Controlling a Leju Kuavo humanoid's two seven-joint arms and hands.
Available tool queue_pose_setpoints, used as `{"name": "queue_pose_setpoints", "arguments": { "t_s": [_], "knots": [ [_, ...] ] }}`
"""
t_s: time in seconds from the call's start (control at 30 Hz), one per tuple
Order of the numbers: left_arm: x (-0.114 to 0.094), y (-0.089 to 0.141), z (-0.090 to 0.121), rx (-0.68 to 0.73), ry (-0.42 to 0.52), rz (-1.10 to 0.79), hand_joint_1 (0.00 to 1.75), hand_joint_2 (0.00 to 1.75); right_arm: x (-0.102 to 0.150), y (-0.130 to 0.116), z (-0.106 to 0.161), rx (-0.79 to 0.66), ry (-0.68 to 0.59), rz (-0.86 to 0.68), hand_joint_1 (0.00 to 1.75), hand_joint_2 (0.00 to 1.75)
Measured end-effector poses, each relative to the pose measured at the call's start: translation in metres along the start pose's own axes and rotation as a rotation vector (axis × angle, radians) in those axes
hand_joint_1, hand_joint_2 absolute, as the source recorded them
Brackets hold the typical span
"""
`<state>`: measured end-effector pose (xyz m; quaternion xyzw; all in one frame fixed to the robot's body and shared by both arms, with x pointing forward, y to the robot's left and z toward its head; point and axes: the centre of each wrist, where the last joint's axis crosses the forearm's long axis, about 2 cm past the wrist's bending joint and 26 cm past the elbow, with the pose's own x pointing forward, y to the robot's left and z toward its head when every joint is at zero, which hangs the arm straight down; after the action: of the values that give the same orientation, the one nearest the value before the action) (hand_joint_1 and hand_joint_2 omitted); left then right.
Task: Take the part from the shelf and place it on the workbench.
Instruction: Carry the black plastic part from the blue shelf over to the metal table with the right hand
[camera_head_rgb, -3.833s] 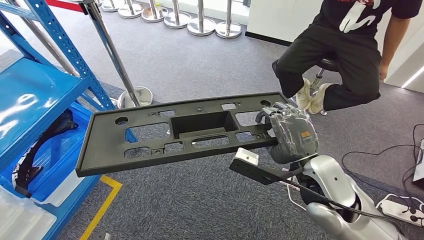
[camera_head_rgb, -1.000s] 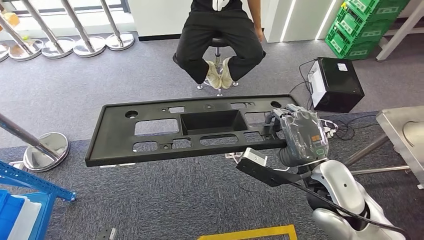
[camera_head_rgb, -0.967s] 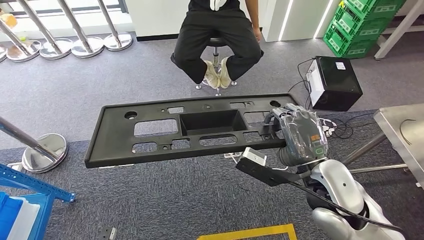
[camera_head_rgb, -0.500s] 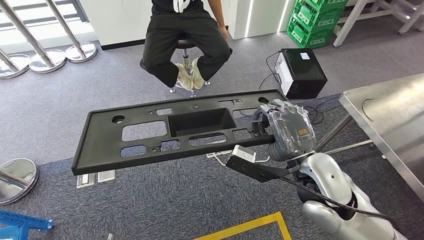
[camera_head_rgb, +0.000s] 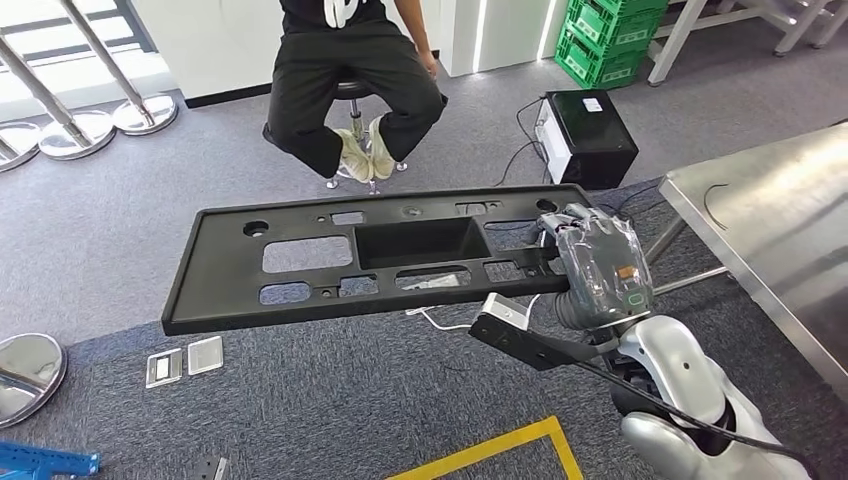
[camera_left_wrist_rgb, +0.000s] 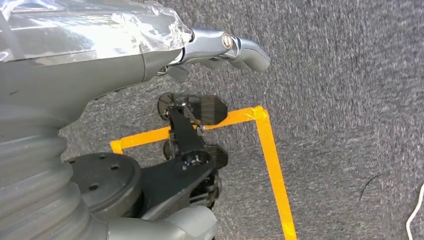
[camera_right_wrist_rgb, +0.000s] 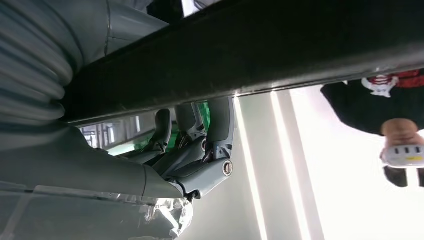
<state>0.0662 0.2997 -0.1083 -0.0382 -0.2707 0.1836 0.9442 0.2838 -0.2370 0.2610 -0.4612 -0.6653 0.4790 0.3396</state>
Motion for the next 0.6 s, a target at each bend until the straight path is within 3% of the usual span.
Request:
{"name": "queue_pose_setpoints", "arguments": {
  "t_s": [0.6],
  "knots": [
    [0.0001, -0.001, -0.0002, 0.004, -0.001, 0.007, 0.0, 1.75, -0.0006, -0.0005, -0.0008, 0.001, 0.005, -0.011, 1.75, 1.75]
  ]
}}
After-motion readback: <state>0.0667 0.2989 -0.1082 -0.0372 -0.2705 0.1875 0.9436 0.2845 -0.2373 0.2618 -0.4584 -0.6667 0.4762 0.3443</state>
